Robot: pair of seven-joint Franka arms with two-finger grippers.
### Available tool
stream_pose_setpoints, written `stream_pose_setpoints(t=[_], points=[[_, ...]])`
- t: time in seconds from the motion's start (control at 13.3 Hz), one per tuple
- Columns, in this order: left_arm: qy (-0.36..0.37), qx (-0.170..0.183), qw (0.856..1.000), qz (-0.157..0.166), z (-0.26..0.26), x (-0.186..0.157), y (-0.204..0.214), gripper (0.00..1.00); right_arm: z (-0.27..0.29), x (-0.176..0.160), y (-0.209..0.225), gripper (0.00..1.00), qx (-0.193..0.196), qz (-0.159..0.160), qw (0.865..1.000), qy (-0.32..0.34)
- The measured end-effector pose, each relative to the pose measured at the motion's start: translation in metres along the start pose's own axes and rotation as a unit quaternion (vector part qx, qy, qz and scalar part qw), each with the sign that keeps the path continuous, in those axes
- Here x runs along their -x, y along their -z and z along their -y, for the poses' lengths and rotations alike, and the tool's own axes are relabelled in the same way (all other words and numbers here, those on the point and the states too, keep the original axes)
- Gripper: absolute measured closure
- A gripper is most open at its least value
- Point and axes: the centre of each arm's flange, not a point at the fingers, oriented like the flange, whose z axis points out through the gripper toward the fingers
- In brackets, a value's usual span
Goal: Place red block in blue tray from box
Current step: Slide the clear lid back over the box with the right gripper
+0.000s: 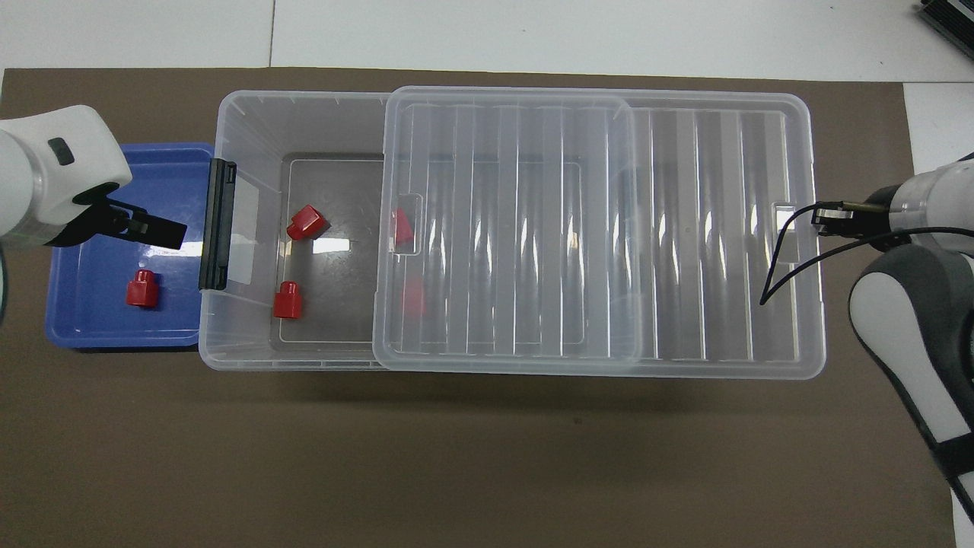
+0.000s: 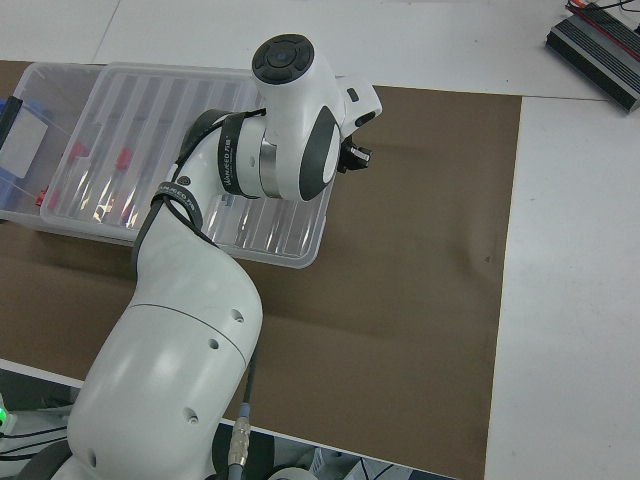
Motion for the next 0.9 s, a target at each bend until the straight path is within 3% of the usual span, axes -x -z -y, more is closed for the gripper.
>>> stream_pose_setpoints(t=[0.23,0.9], points=[[0.005,0.0,1.0,0.001,0.005,0.001,-0.001,0.0,0.042,0.011,-0.001,0.99,-0.003,0.014,0.999,0.037],[0.006,-0.001,1.0,0.001,0.006,0.001,-0.001,0.0,0.144,0.047,0.001,0.99,-0.014,0.019,0.991,0.13]])
